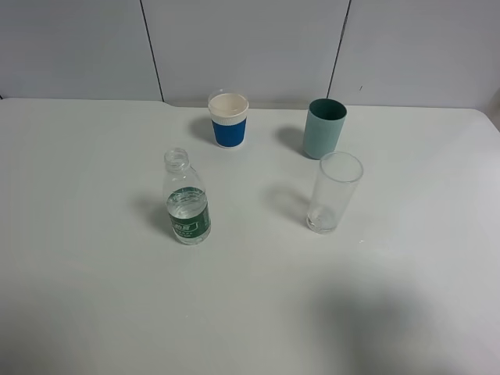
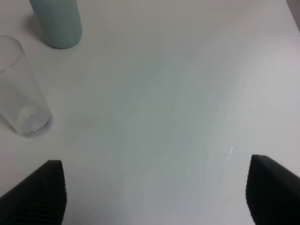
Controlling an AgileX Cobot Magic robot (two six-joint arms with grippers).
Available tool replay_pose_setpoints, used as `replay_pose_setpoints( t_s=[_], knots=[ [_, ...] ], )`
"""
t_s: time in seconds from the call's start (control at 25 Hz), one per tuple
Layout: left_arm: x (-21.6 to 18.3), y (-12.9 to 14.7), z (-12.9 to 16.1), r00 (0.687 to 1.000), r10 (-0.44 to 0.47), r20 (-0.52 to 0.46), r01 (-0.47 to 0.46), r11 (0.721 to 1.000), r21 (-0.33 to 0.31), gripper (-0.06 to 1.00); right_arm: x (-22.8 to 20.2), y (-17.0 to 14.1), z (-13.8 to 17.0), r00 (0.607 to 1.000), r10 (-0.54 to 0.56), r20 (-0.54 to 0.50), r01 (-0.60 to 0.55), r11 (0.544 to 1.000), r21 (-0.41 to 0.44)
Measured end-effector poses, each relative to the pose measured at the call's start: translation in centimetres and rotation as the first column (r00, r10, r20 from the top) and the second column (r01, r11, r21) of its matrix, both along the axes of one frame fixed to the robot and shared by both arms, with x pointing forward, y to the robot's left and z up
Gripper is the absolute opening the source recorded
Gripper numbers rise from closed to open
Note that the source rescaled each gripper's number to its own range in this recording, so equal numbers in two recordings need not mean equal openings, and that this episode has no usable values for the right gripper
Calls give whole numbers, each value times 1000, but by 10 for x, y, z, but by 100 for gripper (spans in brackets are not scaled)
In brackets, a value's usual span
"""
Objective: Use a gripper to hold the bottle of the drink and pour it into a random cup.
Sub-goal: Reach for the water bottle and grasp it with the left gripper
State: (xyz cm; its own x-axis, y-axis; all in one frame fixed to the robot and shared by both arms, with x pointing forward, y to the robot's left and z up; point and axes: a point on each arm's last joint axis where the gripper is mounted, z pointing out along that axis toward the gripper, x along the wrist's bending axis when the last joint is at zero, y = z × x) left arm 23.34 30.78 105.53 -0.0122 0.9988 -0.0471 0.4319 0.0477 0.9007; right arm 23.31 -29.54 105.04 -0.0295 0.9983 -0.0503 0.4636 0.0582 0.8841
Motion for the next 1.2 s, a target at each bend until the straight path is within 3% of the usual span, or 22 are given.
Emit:
replay_pose_setpoints(
  t_s=[1.2],
  knots=[
    [0, 0, 0, 1000, 1, 0, -1, 1000, 1, 100, 0, 0, 0, 1000, 0, 0, 0, 1000, 0]
  ],
)
